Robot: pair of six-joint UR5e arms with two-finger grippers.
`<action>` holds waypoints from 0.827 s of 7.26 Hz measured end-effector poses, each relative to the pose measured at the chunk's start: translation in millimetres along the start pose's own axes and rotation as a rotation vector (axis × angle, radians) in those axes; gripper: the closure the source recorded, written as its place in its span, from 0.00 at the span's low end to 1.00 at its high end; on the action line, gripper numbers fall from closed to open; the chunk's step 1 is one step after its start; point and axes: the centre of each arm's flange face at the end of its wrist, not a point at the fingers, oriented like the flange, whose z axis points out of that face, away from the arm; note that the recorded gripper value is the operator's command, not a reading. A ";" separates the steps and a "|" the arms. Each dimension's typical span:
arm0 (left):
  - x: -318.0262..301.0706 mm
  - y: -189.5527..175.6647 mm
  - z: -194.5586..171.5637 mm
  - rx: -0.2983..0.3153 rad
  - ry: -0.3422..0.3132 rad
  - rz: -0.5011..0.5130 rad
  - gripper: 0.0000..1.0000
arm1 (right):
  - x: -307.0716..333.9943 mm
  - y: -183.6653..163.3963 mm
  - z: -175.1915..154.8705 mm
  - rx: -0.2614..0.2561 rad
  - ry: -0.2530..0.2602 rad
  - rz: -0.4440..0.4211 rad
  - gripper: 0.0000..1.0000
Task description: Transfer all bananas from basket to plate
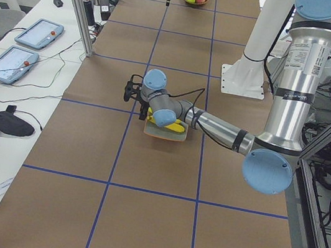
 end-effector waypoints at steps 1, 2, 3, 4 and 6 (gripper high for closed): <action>-10.8 -9.2 -8.0 0.007 -0.034 0.022 0.00 | 57.1 3.5 -2.5 -0.001 0.045 -0.044 0.01; -16.5 -13.8 -11.7 0.010 -0.055 0.030 0.00 | 114.5 14.1 -8.3 -0.007 0.084 -0.090 0.01; -18.4 -15.7 -12.9 0.012 -0.065 0.034 0.00 | 169.1 25.3 -16.8 -0.014 0.116 -0.146 0.01; -18.6 -16.3 -13.1 0.014 -0.068 0.037 0.00 | 223.7 32.2 -25.4 -0.024 0.142 -0.212 0.01; -17.8 -17.1 -10.9 0.012 -0.070 0.039 0.00 | 322.8 41.5 -26.5 -0.074 0.173 -0.366 0.01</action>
